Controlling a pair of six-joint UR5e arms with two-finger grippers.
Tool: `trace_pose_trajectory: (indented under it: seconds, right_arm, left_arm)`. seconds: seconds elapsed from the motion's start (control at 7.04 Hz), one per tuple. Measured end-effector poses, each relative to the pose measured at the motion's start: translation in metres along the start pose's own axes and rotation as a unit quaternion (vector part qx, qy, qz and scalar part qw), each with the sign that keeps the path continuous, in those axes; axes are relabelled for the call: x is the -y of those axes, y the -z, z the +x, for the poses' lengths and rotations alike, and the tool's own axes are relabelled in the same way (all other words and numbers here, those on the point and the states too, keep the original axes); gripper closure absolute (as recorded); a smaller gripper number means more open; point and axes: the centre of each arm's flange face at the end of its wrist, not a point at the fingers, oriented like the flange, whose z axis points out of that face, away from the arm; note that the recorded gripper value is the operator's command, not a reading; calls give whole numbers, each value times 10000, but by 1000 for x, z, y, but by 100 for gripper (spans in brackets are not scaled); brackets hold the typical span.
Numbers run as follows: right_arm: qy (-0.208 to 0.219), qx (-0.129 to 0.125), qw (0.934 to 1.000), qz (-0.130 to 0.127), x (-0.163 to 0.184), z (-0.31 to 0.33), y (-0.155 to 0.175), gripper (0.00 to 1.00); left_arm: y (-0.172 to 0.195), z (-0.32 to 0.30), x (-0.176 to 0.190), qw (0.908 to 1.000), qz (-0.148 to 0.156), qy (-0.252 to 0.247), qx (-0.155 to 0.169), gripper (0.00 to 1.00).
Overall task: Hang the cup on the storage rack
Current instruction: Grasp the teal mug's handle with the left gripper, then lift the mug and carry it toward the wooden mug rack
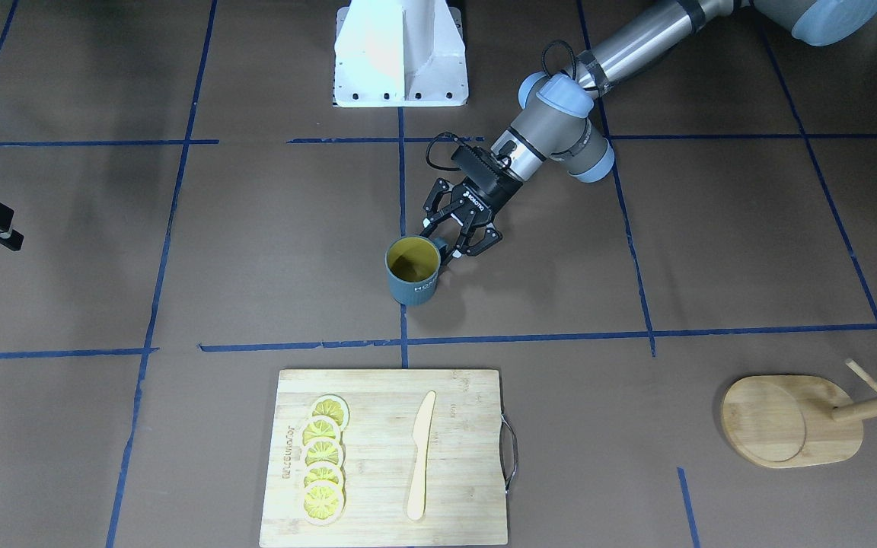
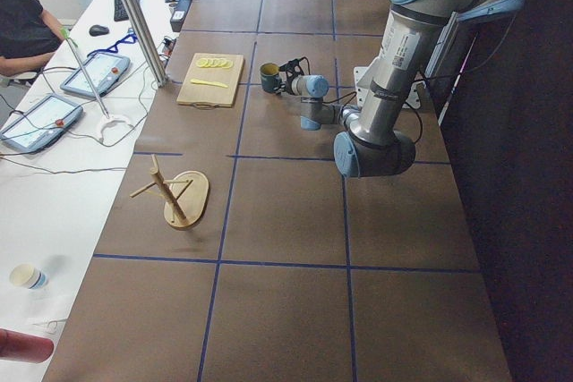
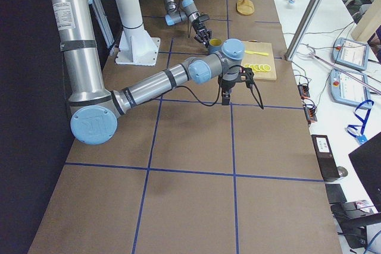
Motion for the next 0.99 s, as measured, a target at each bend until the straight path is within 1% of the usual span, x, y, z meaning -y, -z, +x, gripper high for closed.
trace_pose_trajectory:
  seconds: [0.14, 0.28, 0.43, 0.57, 0.71, 0.85, 0.99]
  right_arm:
    - [-7, -3, 10000, -5, -1, 1, 0, 0]
    - [-13, -4, 10000, -5, -1, 2, 0, 0]
    - [-15, -3, 10000, -1, -3, 2, 0, 0]
    - [-9, 1, 10000, 7, -6, 2, 2, 0]
    - [-4, 4, 10000, 14, -9, 3, 3, 0]
    - [-1, 2, 10000, 16, -10, 3, 4, 0]
    - [-1, -8, 10000, 18, -10, 3, 3, 0]
  left_arm:
    - [1, 0, 2, 9998, 27, 191, -12, 95]
    - [6, -2, 11, 9989, 142, 449, -28, 96]
    - [17, -11, 34, 9972, 379, 639, -20, 96]
    - [31, -31, 58, 9929, 680, 971, 58, 96]
    - [49, -62, 73, 9805, 1023, 1672, 135, 96]
    - [71, -95, 78, 9642, 1340, 2284, 146, 97]
    - [91, -128, 81, 9445, 1605, 2863, 149, 97]
